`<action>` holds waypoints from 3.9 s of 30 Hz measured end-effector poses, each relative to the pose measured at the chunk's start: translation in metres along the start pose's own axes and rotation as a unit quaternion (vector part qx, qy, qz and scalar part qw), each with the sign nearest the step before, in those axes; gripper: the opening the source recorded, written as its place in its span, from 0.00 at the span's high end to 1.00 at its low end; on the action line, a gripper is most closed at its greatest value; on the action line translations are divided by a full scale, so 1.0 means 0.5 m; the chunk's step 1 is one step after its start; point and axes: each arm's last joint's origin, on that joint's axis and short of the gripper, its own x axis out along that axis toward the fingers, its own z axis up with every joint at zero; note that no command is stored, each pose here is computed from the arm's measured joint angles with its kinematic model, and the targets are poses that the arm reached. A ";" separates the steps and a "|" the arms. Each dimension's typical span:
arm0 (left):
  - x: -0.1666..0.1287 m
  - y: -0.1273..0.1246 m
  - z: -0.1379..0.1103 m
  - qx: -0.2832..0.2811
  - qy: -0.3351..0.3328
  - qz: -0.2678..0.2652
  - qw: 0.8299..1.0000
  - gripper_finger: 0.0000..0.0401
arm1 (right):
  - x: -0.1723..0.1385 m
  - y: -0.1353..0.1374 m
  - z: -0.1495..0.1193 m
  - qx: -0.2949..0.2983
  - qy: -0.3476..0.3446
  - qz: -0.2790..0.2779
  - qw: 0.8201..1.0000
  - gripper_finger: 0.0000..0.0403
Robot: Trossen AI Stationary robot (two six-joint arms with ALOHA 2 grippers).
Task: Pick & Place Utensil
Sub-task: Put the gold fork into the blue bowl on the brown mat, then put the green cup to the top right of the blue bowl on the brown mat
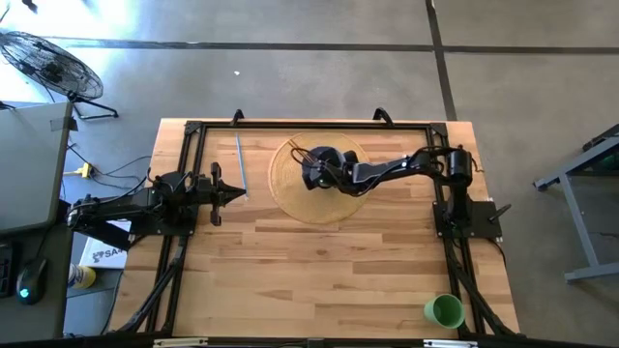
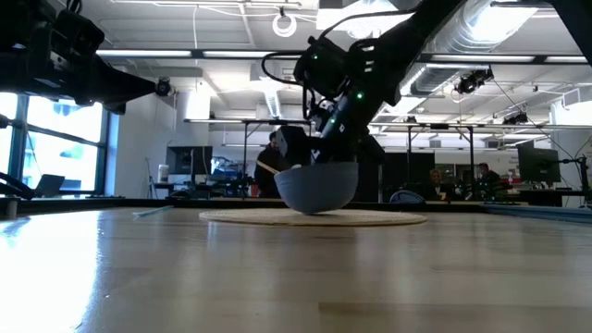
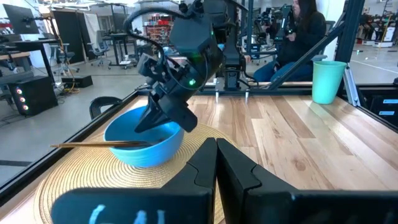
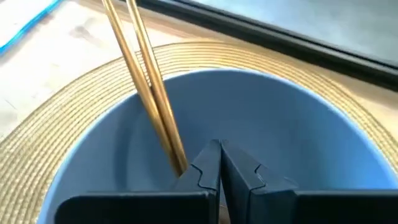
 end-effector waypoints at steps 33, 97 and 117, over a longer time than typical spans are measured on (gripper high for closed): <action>0.000 0.000 0.000 0.000 0.000 0.000 1.000 1.00 | -0.050 -0.024 -0.028 -0.014 0.043 -0.058 0.997 1.00; 0.000 0.000 0.000 0.000 0.000 0.000 1.000 1.00 | -0.400 -0.013 0.009 -0.074 0.042 0.187 0.979 1.00; 0.000 0.000 0.000 0.000 0.000 0.000 1.000 1.00 | -0.534 0.147 -0.096 -0.177 0.506 0.086 0.840 1.00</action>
